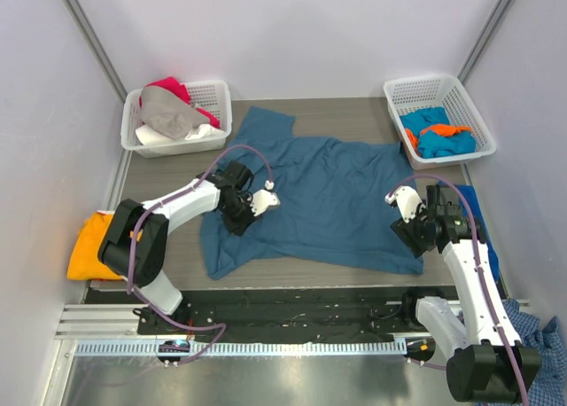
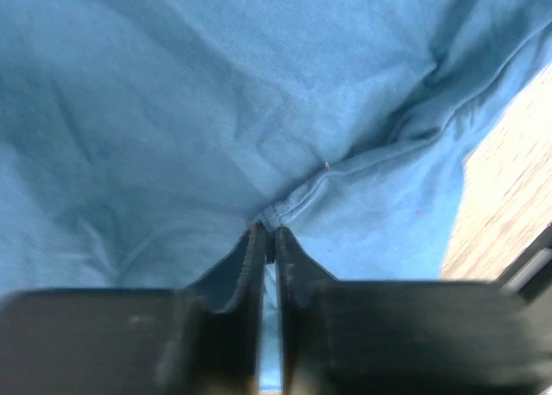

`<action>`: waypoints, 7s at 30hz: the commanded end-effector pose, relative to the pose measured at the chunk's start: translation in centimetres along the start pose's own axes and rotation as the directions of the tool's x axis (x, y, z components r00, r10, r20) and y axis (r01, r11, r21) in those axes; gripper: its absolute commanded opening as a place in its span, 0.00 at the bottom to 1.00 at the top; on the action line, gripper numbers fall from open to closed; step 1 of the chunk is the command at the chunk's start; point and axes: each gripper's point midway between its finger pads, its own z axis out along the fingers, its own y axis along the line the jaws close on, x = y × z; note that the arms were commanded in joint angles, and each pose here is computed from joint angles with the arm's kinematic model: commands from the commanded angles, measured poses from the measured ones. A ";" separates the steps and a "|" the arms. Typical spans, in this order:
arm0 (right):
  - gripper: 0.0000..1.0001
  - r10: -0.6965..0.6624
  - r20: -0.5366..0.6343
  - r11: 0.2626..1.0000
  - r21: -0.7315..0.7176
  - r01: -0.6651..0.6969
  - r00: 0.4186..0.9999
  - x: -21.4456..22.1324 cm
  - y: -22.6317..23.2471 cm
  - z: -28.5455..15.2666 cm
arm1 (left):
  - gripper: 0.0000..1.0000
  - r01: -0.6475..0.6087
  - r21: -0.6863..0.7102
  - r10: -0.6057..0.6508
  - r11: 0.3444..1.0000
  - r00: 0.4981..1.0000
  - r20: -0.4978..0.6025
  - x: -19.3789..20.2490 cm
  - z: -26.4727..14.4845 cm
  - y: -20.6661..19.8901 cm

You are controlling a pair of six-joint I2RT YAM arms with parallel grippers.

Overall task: Fold and stack the t-shirts
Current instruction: Flatten out the tshirt

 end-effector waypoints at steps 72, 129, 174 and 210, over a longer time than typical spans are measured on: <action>0.65 0.211 0.286 0.924 0.254 -0.286 0.935 -11.2 -11.1 2.2 | 0.88 0.073 -0.687 0.192 0.723 0.934 0.301 -8.3 -14.0 5.5; 0.61 0.167 0.285 0.958 0.181 -0.224 0.944 -16.2 -11.9 13.1 | 0.54 0.328 -0.819 -0.169 0.470 0.945 0.282 -8.8 -9.5 35.6; 0.60 0.170 0.268 0.973 0.106 -0.204 0.948 -16.0 -10.4 14.0 | 0.00 0.013 -0.420 -0.333 0.908 0.630 -0.701 22.0 -19.9 19.2; 0.59 0.141 0.252 0.985 0.060 -0.161 0.958 -16.4 -8.3 14.6 | 0.51 0.258 -0.688 -0.653 0.678 0.640 -0.404 27.1 -29.4 23.6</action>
